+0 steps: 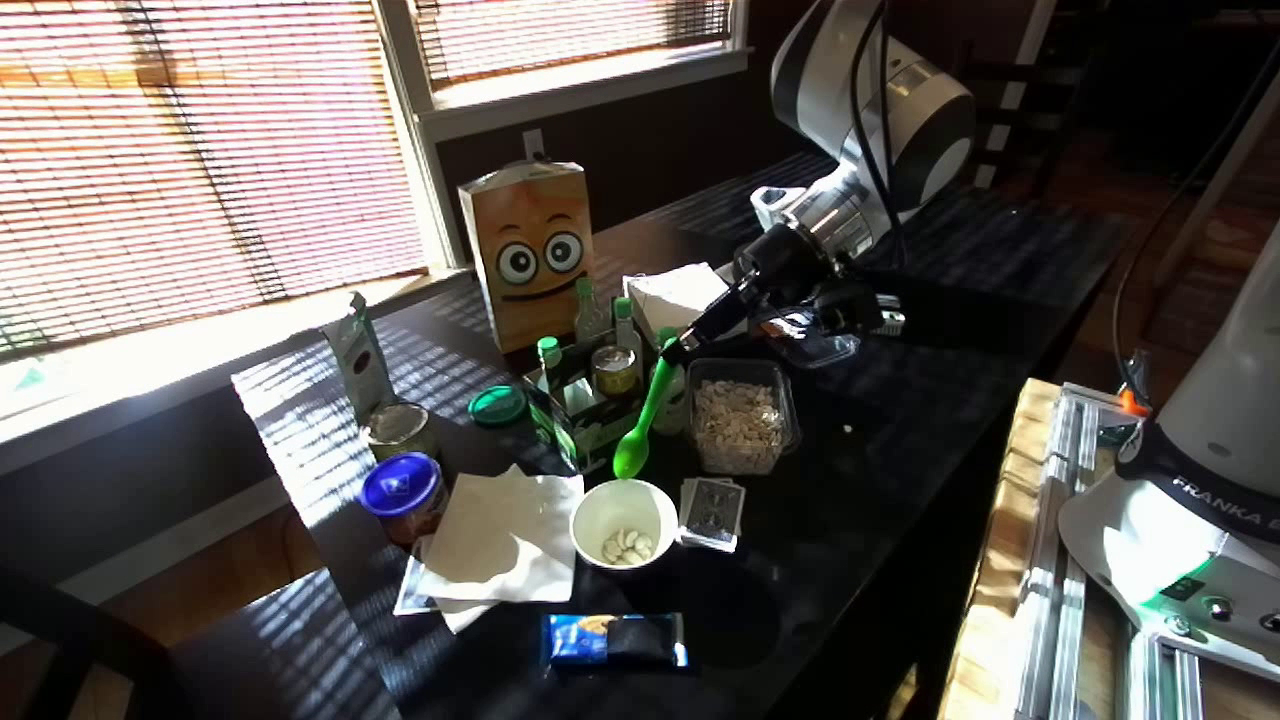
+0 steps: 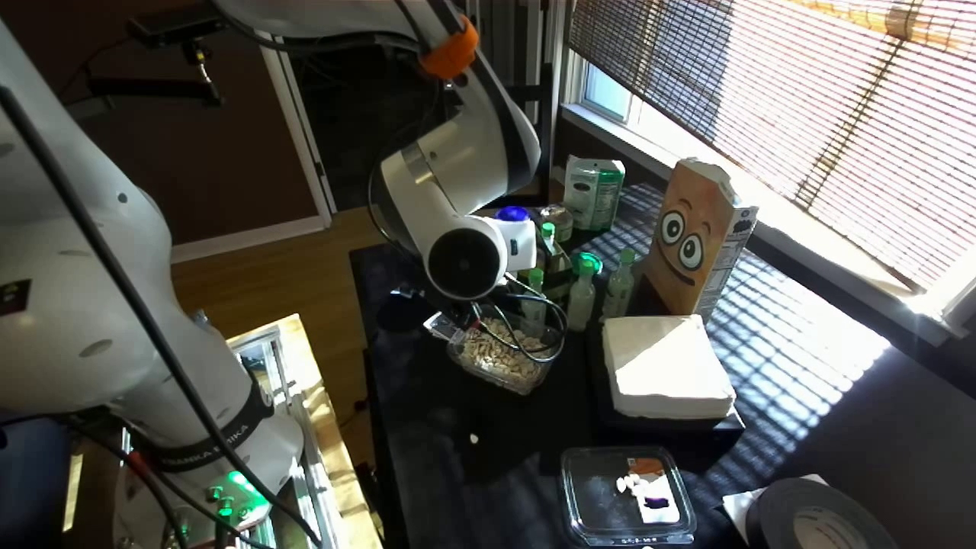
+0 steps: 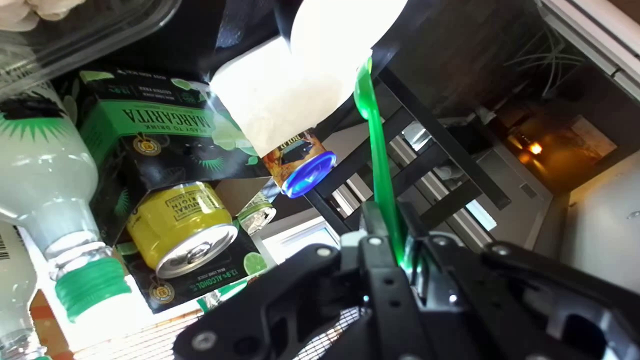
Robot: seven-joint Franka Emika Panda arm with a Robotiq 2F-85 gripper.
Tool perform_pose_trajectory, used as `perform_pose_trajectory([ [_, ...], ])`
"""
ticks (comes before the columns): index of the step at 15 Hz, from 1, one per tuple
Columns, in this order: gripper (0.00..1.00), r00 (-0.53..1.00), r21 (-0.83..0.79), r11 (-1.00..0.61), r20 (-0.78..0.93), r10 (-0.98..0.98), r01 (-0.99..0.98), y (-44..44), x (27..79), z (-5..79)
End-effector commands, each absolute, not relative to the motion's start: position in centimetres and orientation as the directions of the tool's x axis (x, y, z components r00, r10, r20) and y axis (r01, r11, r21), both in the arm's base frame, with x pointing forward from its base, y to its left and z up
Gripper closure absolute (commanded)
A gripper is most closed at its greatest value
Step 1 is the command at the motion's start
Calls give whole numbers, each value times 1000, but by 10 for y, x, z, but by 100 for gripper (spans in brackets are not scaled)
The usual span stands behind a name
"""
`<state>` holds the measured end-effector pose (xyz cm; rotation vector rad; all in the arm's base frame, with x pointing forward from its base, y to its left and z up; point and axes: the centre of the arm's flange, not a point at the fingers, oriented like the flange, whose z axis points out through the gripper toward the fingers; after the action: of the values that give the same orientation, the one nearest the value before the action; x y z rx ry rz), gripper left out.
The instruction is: Use the green spoon to put some of the contents of the clear lunchbox into the white bowl
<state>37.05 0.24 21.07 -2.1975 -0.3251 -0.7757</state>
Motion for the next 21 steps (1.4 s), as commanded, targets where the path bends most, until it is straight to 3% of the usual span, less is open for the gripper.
perform_pose_trajectory([
  [1,97,772,-617,-673,627,-106,408,-21,363,217],
  [8,97,893,-841,-513,352,-281,171,-125,340,196],
  [11,97,862,-821,-565,345,-371,85,-160,336,183],
  [21,97,863,-611,-785,341,-374,-99,-212,343,154],
])
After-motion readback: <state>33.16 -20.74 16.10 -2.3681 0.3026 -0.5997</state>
